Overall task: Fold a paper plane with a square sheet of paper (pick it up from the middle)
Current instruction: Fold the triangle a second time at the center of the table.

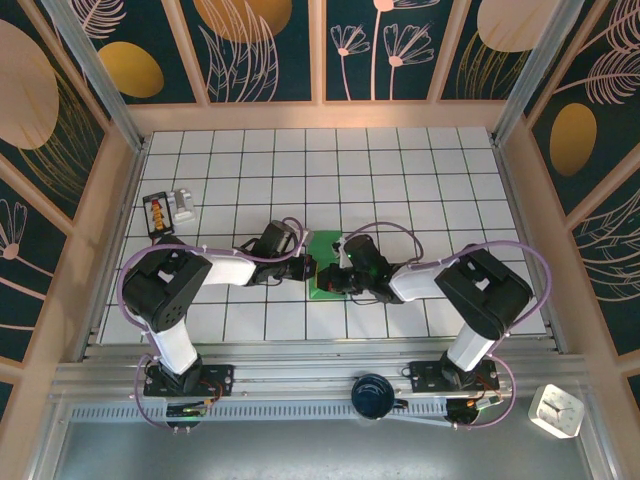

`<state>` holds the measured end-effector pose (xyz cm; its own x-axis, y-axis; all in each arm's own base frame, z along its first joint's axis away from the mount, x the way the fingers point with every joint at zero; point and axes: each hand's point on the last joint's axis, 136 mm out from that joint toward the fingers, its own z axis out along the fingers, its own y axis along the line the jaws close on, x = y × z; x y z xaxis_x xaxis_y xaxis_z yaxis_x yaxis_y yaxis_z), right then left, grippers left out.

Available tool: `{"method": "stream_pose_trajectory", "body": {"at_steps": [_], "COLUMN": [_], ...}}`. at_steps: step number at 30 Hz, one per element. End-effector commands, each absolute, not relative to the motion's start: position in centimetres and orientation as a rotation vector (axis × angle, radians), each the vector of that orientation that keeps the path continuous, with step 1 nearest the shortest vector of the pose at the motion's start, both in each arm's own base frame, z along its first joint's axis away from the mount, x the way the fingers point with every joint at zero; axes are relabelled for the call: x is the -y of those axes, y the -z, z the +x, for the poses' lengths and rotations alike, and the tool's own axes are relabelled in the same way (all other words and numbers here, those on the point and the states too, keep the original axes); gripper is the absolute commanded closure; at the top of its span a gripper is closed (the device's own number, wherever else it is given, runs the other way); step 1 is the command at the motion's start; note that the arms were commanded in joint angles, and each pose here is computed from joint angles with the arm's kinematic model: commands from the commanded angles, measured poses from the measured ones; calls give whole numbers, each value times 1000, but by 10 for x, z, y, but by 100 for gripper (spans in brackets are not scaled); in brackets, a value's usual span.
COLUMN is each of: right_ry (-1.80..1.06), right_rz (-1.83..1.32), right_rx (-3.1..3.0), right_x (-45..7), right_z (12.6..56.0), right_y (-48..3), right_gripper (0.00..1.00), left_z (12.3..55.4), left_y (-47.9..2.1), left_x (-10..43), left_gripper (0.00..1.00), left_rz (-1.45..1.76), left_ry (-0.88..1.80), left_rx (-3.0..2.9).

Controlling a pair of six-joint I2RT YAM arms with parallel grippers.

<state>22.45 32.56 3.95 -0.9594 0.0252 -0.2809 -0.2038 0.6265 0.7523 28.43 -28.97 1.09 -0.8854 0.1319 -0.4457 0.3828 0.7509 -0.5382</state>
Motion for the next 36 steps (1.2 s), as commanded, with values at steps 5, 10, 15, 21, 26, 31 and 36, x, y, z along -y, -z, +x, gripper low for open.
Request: {"method": "stream_pose_trajectory", "body": {"at_steps": [5,10,15,21,26,31,36], "right_ry": [-1285,-1268,-1239,-1178,-1141,-1122,-1142], "right_rz": [-154,-147,-156,-172,-211,-246,-270], "right_rx": [-2588,-2646,-2694,-2745,-2760,-2762,-2749], "right_x": [-334,-336,-337,-332,-332,-337,-342], "right_z": [226,214,206,194,187,184,182], "right_y": [-40,-24,-12,-3,-2,-5,-10], "right_gripper": [98,98,98,98,99,98,98], "left_z": [255,255,255,254,253,253,253], "left_y": [52,52,53,55,57,57,57], "left_x": [245,245,244,242,240,239,238], "left_gripper": [100,100,100,100,100,100,100], "left_rz": [360,361,362,355,352,353,349], "left_ry": [644,640,634,620,609,601,597], "left_rx": [-2806,-2807,-2811,-2817,-2822,-2824,-2824]}}
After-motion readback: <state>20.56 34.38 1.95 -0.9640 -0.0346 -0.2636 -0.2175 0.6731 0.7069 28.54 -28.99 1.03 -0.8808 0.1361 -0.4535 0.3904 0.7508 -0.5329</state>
